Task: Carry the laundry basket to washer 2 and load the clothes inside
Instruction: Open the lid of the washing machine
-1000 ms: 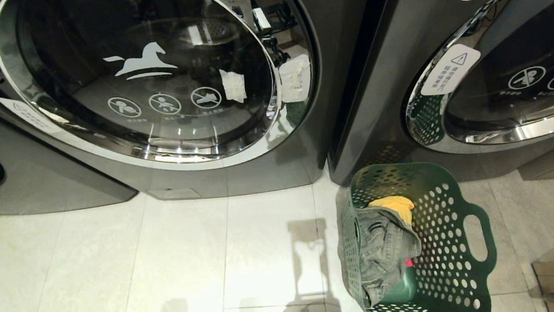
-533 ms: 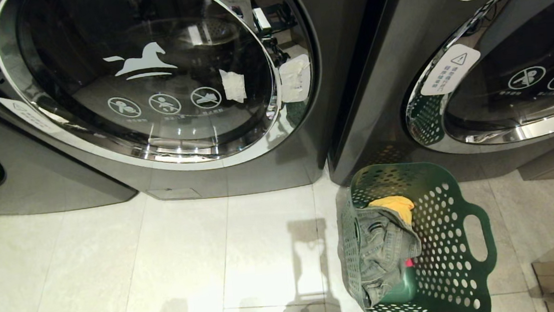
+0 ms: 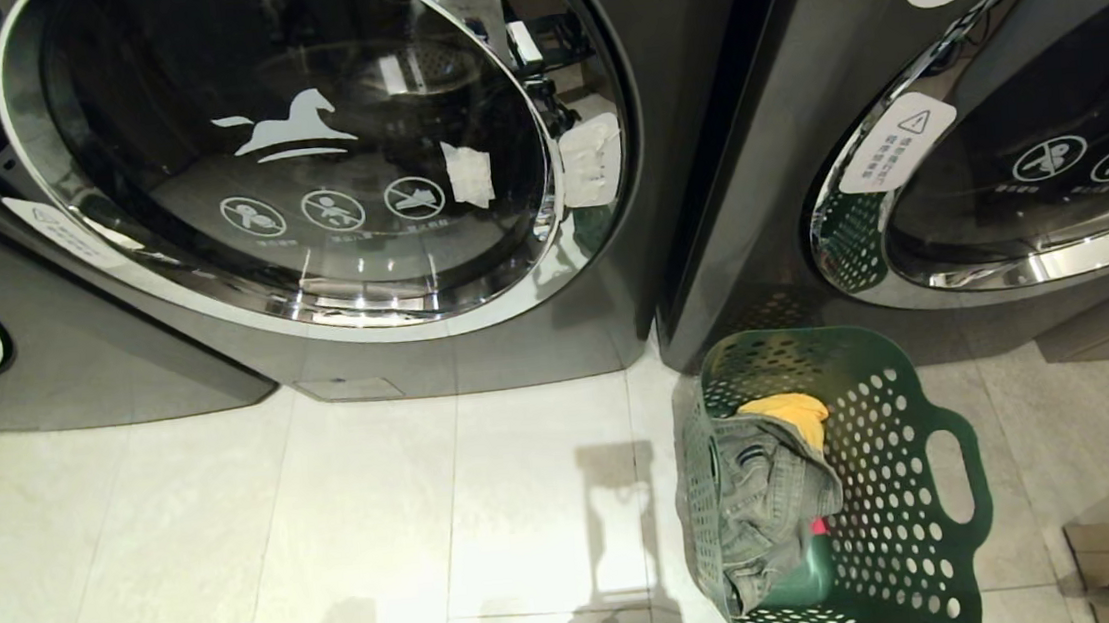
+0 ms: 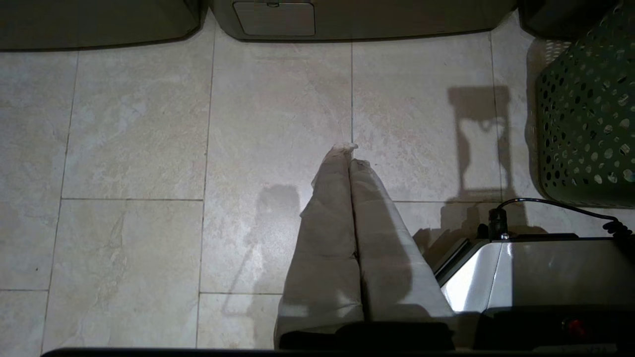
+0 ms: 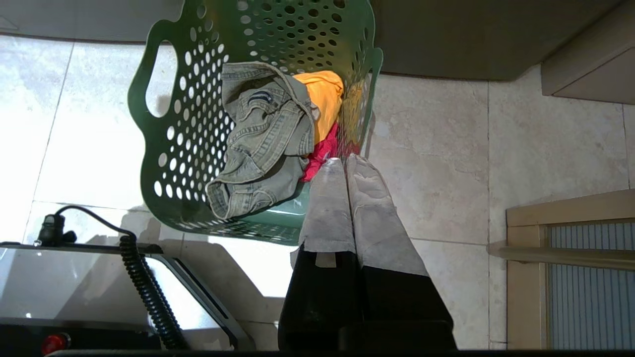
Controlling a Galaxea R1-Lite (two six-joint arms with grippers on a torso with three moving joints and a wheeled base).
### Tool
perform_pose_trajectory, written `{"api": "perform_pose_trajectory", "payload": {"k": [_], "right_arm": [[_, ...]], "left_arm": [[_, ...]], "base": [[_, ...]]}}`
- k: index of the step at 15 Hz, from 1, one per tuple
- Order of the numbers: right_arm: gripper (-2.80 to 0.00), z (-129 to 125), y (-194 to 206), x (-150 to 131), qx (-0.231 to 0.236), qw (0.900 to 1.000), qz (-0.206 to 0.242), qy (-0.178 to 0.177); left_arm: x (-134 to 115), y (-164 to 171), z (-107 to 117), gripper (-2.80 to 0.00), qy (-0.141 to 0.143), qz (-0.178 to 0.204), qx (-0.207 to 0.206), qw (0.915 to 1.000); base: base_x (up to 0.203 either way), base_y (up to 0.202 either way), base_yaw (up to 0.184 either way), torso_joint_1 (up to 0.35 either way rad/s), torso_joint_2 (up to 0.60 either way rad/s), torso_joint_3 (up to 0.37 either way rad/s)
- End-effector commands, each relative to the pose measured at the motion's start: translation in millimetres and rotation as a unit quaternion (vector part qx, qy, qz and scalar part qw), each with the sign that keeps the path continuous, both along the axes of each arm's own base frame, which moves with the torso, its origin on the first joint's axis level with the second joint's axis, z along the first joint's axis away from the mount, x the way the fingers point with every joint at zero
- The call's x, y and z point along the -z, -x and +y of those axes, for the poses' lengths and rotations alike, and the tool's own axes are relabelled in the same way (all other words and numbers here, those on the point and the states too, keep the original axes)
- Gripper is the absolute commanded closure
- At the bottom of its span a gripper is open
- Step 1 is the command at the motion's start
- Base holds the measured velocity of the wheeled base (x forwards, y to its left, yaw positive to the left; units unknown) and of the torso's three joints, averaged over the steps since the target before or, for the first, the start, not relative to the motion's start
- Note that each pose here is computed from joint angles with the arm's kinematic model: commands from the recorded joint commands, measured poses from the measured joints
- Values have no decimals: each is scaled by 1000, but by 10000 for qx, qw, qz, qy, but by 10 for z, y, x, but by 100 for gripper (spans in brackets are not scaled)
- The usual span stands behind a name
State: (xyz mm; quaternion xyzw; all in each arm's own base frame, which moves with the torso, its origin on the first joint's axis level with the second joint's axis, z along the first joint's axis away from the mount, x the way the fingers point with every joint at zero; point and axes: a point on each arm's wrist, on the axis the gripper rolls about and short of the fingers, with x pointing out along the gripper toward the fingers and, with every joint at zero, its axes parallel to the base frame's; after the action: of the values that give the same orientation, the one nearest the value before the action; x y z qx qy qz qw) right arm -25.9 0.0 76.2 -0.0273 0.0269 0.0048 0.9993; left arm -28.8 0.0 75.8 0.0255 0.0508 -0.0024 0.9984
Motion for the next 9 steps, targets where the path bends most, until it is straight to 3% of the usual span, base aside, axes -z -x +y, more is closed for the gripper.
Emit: {"api": "perform_pose_trajectory", "payload": {"k": [1, 9], "right_arm": [[0, 0, -2, 2, -11, 10000, 20, 10], [0, 0, 0, -2, -5, 10000, 7, -13]], "left_arm": [[-1, -3, 0, 0, -4, 23, 3, 10000], [-6, -2, 0, 0, -12, 13, -2, 10000]], "base": [[0, 0, 0, -2, 2, 129], [0, 0, 0, 1, 2, 193]]}}
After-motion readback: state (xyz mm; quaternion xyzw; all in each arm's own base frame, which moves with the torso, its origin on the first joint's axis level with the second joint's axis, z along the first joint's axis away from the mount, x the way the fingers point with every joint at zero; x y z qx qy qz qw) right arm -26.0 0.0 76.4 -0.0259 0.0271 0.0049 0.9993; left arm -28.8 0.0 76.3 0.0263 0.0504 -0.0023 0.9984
